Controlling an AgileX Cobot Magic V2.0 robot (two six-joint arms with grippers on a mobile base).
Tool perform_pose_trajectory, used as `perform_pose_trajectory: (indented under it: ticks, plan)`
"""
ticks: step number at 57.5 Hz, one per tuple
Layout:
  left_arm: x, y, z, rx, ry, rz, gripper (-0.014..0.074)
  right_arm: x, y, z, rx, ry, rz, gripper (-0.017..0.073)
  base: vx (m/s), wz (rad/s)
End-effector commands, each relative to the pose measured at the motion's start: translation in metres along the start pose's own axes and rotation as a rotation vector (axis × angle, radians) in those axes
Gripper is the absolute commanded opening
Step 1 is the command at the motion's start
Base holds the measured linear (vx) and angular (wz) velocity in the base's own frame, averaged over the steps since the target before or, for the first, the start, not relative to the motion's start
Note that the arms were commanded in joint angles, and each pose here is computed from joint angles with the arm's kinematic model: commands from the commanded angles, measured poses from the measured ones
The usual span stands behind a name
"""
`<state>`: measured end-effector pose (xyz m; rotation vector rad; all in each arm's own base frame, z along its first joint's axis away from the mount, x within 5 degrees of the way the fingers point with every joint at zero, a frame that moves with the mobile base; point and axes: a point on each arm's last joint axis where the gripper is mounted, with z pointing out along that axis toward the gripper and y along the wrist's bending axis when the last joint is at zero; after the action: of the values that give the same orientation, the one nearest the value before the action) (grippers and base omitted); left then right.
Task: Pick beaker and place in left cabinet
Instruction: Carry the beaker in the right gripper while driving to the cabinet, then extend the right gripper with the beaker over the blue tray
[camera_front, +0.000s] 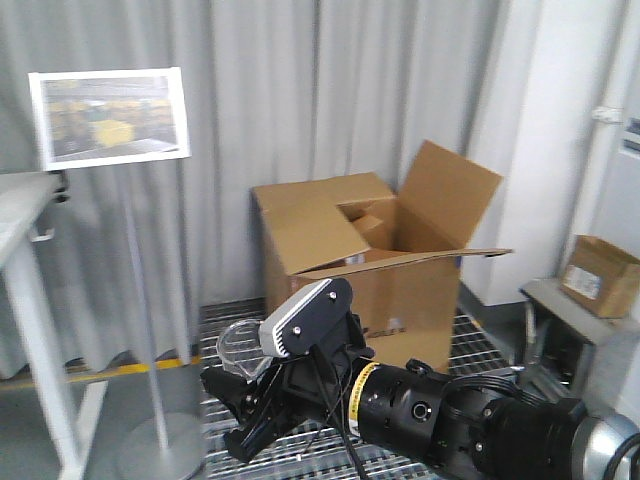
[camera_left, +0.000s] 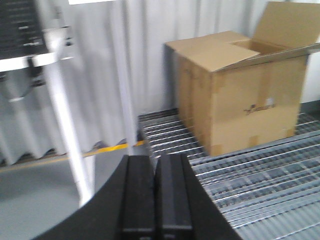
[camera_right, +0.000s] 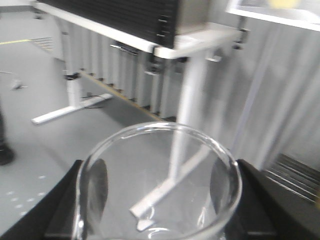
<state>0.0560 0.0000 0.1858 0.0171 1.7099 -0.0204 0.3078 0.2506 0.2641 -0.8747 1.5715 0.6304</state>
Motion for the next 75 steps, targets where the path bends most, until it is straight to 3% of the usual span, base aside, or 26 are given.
perform_pose_trajectory:
  ticks: [1,75]
  plan:
    - [-0.0111,-0.0014,-0.0026,0.018,-0.106,-0.009,0.0004,-0.0329,0.0000,-0.0102,-0.010,-0.131,-0.006,0.0019,0.27,-0.50]
    - [-0.0111,-0.0014,-0.0026,0.018,-0.106,-0.009,0.0004,-0.0322,-0.0004,-0.0101,-0.005,-0.124,-0.006,0.0019,0.20,-0.68]
